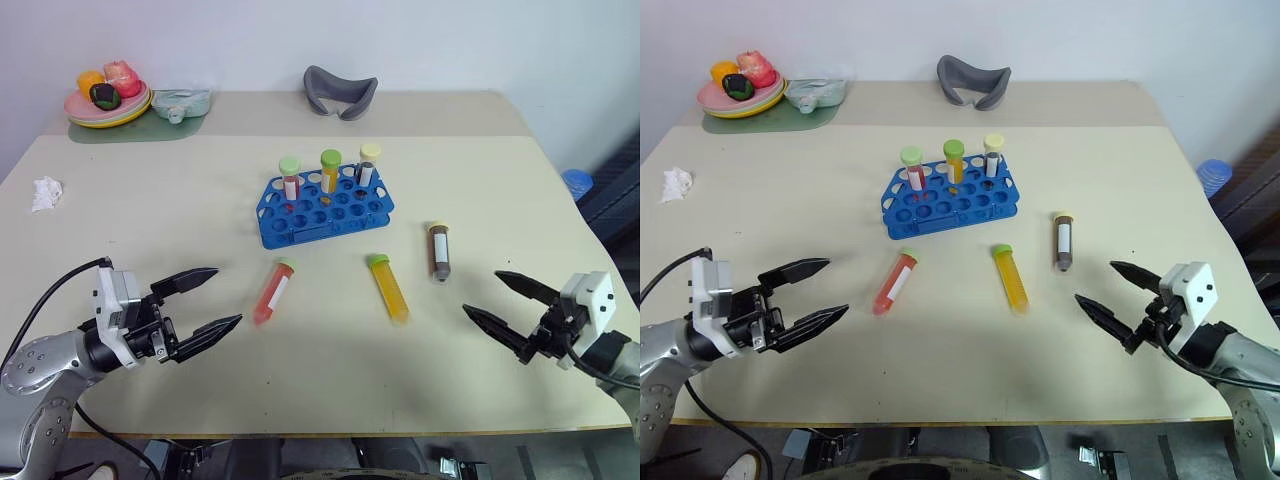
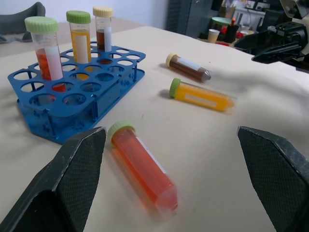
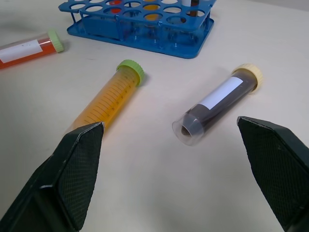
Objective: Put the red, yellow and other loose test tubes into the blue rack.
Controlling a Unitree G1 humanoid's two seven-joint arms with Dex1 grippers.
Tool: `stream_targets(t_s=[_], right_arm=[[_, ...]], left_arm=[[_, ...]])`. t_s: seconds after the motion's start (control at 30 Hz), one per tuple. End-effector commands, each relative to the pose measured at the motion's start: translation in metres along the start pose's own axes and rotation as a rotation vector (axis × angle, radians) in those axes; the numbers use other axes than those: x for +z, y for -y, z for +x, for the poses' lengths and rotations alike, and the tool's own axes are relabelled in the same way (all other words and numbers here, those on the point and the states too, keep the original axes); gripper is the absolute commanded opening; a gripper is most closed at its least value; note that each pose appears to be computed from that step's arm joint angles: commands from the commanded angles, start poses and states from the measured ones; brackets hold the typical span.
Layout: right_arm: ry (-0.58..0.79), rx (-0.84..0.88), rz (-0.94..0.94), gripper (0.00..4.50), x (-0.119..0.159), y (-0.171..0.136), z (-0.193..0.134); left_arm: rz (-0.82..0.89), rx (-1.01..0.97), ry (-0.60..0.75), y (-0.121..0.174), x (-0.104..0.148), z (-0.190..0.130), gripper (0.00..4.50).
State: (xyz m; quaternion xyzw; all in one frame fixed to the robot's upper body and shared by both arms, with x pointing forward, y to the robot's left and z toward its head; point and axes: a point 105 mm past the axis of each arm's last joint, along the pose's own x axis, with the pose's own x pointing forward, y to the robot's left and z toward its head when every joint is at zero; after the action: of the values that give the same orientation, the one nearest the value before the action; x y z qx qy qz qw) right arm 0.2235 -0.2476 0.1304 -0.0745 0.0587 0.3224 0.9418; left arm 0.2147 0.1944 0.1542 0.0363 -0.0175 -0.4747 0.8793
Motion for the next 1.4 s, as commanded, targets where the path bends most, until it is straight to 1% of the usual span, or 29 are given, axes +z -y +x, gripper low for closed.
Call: stream_targets(t_s=[0.03, 0.13, 0.17, 0.3, 0.37, 0.47, 0.57, 0.67, 0.77, 0.97, 1.2, 1.4], right_arm=[[0.036, -0.014, -0.029, 4.5, 0.007, 0.004, 0.001], [0.022, -0.012, -0.013, 4.5, 0.011, 0.007, 0.008], [-0.01, -0.038, -0.034, 4.5, 0.012, 0.01, 0.011], [-0.172, -0.071, -0.018, 4.5, 0.014, 0.016, 0.027], [-0.25, -0.081, 0.049, 4.5, 0.014, 0.019, 0.037], [-0.35, -0.092, 0.097, 4.5, 0.029, 0.023, 0.064], [-0.386, -0.086, 0.166, 4.5, 0.05, 0.026, 0.086], [-0.445, -0.144, 0.251, 4.5, 0.056, 0.036, 0.096], [-0.509, -0.167, 0.322, 4.5, 0.06, 0.039, 0.108], [-0.562, -0.222, 0.336, 4.5, 0.061, 0.046, 0.118], [-0.564, -0.284, 0.322, 4.5, 0.064, 0.053, 0.118], [-0.596, -0.312, 0.313, 4.5, 0.053, 0.053, 0.118]], left_arm=[[0.035, -0.01, 0.026, 0.0, 0.007, 0.003, 4.43], [0.045, -0.001, 0.025, -0.004, 0.006, 0.006, 4.43], [0.041, -0.007, 0.029, -0.004, 0.007, 0.008, 4.43], [0.045, -0.012, 0.03, -0.007, 0.005, 0.011, 4.43], [0.041, -0.011, 0.03, -0.01, 0.004, 0.013, 4.43], [-0.002, -0.049, 0.005, -0.007, 0.0, 0.018, 4.43], [-0.017, 0.017, -0.083, -0.013, -0.003, 0.022, 4.43], [-0.029, -0.024, -0.09, -0.006, 0.003, 0.026, 4.43], [0.014, -0.049, -0.072, -0.003, 0.014, 0.03, 4.43], [0.041, -0.065, -0.055, -0.002, 0.022, 0.032, 4.43], [0.031, -0.067, -0.041, 0.0, 0.023, 0.031, 4.43], [0.011, -0.128, 0.004, 0.004, 0.031, 0.031, 4.43]])
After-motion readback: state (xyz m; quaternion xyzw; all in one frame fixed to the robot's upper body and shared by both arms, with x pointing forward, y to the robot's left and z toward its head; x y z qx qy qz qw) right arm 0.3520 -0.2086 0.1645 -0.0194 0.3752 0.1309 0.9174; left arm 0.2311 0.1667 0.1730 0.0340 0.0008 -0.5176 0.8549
